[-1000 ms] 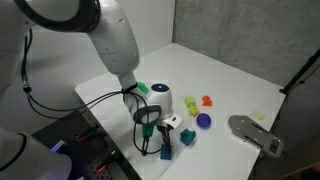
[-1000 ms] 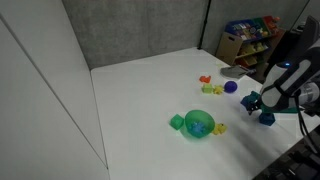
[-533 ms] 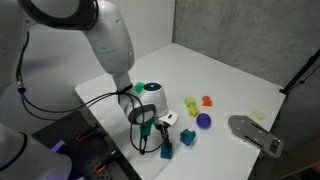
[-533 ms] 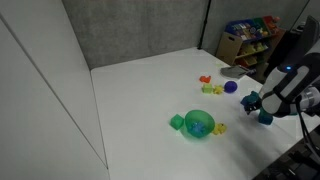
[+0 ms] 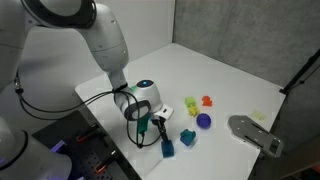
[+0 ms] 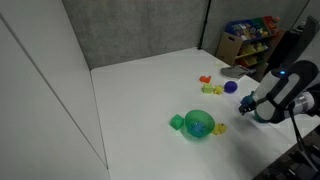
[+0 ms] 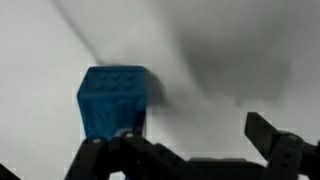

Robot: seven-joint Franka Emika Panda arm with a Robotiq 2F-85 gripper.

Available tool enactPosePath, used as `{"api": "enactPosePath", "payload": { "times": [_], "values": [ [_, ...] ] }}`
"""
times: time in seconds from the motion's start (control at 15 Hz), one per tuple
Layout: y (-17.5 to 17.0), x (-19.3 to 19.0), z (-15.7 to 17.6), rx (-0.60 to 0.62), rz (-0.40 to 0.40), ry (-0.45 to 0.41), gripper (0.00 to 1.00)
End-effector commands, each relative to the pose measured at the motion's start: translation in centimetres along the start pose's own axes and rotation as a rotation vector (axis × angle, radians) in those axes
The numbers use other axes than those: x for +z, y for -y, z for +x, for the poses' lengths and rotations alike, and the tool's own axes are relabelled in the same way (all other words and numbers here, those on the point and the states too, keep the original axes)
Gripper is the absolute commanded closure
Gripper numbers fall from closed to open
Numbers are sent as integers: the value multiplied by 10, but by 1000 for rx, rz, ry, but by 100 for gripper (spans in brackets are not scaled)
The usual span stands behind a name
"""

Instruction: Move the blue block to the left

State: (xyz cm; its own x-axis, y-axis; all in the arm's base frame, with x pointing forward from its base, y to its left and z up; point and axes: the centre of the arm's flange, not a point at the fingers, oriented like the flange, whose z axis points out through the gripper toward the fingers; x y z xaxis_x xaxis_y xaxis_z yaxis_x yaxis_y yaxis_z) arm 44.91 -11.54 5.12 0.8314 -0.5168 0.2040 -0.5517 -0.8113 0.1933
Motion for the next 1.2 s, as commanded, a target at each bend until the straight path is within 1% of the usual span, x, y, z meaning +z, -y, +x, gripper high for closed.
{"api": "enactPosePath", "payload": {
  "times": [0.0,0.4,0.53,0.73,0.87,1.07,1.13],
  "values": [
    [9,-4,-1,-14,12,-25,0],
    [19,-9,-4,-20,51,-31,0],
    [17,-14,-2,-20,58,-12,0],
    [5,-24,8,-6,41,2,0],
    [-9,-32,20,20,34,-12,0],
    [-34,-29,32,63,-7,4,0],
    [-39,-26,34,70,-7,12,0]
  ]
}}
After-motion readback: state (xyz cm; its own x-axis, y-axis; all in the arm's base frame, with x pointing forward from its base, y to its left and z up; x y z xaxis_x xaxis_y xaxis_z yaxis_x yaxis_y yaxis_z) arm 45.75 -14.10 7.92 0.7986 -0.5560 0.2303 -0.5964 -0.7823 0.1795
